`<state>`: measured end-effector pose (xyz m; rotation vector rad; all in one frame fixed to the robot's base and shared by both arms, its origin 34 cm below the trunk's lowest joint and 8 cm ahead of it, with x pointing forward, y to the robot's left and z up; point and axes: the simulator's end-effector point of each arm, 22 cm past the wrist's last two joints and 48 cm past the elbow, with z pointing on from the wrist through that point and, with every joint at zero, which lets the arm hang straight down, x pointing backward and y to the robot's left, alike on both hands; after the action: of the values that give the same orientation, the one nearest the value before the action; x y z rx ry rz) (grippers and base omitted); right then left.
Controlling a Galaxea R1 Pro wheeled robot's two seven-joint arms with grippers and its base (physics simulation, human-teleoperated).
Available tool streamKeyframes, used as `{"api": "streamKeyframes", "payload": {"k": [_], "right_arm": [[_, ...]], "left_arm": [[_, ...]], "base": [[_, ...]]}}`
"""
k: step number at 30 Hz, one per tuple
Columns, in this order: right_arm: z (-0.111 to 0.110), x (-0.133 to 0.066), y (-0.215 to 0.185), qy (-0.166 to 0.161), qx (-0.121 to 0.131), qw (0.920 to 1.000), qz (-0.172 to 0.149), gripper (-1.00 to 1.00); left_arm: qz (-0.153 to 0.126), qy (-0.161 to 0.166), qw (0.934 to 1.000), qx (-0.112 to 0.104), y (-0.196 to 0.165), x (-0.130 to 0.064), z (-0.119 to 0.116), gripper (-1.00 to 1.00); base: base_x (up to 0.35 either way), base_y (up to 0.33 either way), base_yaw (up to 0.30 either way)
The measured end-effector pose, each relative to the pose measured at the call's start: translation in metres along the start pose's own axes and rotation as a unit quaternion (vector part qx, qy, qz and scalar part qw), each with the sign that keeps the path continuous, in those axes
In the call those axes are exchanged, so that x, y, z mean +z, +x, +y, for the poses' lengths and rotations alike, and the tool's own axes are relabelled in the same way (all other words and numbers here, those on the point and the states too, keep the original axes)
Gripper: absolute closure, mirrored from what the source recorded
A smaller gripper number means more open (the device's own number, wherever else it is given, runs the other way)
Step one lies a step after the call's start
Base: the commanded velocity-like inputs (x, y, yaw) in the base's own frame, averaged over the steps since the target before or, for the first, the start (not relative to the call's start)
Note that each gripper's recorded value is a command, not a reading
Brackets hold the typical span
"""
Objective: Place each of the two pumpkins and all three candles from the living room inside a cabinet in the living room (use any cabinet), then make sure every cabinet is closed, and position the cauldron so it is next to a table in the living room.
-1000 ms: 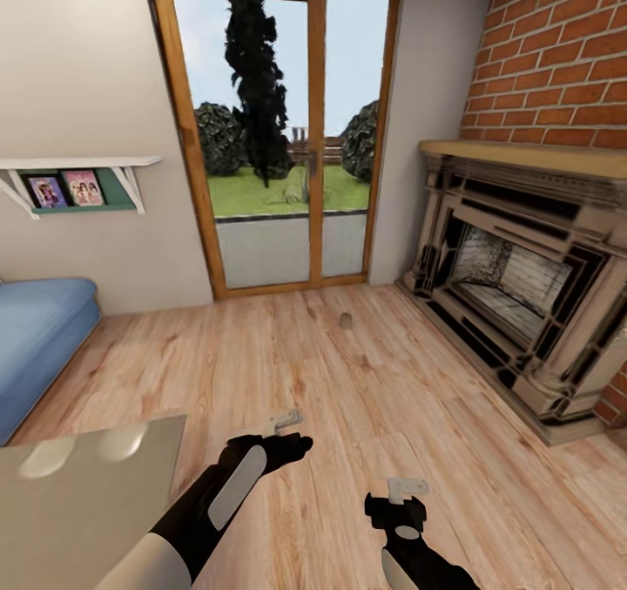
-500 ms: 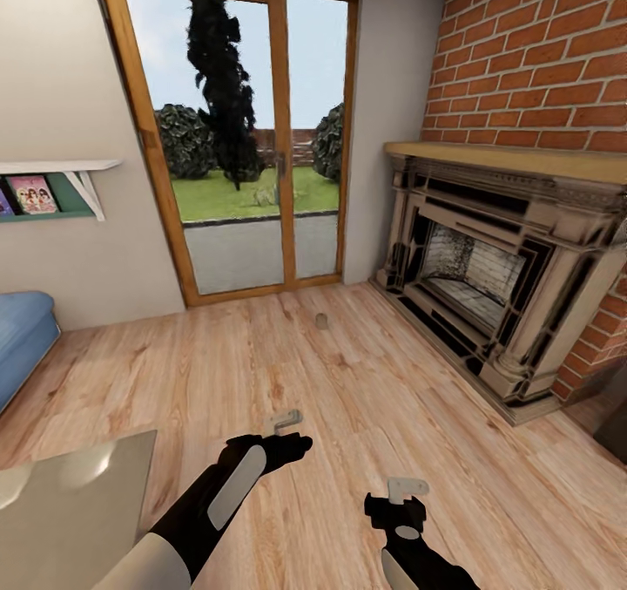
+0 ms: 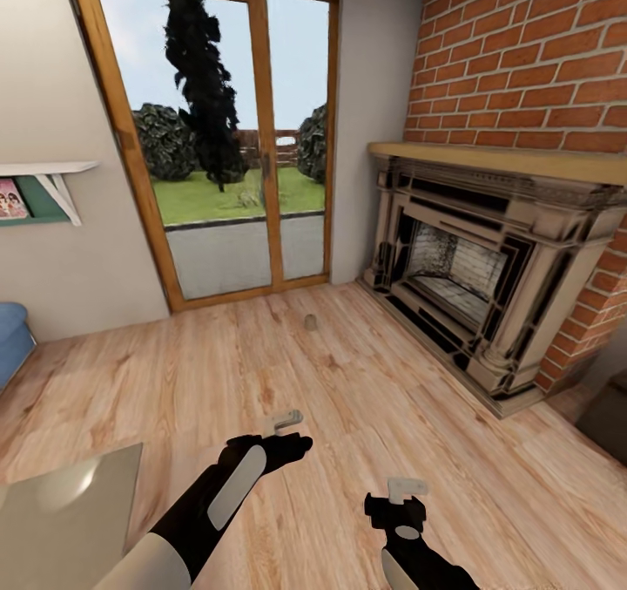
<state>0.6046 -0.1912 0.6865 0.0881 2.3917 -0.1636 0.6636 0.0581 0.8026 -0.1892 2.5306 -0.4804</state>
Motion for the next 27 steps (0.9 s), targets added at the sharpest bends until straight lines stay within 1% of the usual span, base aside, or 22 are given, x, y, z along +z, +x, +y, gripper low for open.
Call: {"api": "streamKeyframes", "payload": {"k": [4,16,27], "right_arm": [[0.0002,-0.0003,-0.0009,0.000,0.000,1.0000,-0.001,-1.00],[0.0005,-0.0003,-0.0012,-0.001,-0.001,1.0000,-0.001,-1.00],[0.0005,-0.0006,-0.0013,-0.001,-0.001,1.0000,-0.002,-1.00]], "left_arm": [[0.000,0.000,1.0000,0.001,-0.0003,-0.0005,-0.0005,-1.00],[-0.001,0.000,1.0000,0.000,-0.0006,-0.0005,-0.0004,-1.00],[-0.001,0.000,1.0000,0.002,0.0000,-0.0007,-0.0009,-1.00]], "base": [[0.059,0.002,-0.156],[0.030,0.026,-0.014],[0.102,0.069,-0.089]]}}
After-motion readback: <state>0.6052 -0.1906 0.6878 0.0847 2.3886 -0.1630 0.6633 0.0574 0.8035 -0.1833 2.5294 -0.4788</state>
